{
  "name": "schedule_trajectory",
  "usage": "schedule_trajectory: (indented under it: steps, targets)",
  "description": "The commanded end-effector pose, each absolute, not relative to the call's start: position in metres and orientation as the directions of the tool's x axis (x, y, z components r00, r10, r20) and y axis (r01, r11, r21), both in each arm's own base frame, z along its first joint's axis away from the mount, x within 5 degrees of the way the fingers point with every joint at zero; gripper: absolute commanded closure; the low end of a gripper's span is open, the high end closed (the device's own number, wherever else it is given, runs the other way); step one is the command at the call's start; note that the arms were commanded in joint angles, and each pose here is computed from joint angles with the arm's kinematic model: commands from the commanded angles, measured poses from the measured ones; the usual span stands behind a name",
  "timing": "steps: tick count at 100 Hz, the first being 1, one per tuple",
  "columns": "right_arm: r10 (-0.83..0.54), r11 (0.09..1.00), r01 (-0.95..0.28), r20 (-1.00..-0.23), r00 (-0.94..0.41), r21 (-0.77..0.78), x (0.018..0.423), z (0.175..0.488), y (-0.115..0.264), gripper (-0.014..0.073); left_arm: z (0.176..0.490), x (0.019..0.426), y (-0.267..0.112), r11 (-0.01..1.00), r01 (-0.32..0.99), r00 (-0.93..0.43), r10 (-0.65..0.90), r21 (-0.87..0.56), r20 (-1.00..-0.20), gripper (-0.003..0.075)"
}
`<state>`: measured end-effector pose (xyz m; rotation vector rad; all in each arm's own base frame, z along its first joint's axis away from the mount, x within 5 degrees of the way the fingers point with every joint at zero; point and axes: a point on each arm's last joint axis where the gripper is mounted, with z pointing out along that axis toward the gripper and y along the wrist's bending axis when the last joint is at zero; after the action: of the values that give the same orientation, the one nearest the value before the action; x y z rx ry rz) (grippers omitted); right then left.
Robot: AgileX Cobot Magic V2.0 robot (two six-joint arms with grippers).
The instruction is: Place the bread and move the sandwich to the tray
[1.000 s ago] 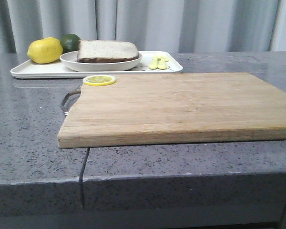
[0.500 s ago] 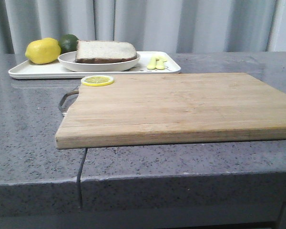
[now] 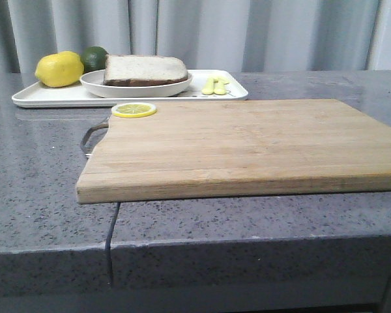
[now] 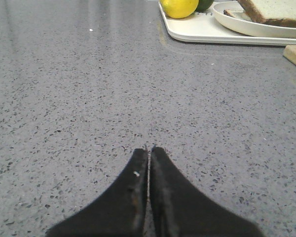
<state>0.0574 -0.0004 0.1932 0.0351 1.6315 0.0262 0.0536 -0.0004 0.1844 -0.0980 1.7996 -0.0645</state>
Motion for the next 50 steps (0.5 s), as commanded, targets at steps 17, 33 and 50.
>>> schedule_trajectory:
  steps: [17,33,50]
  targets:
    - [0.030,0.999,0.028,-0.988,-0.153,0.026,0.054,0.183,-0.002,0.0655,0.185,0.053,0.000,0.994,-0.031,-0.163,-0.110,-0.106,-0.980,0.0740]
    - [0.045,0.999,0.033,-0.971,-0.236,0.039,0.053,0.175,-0.002,0.0655,0.185,0.053,0.000,0.994,-0.031,-0.163,-0.110,-0.106,-0.980,0.0740]
    - [0.059,0.998,0.033,-0.967,-0.248,0.052,0.053,0.174,-0.001,0.0655,0.185,0.053,0.000,0.994,-0.031,-0.163,-0.110,-0.106,-0.980,0.0740]
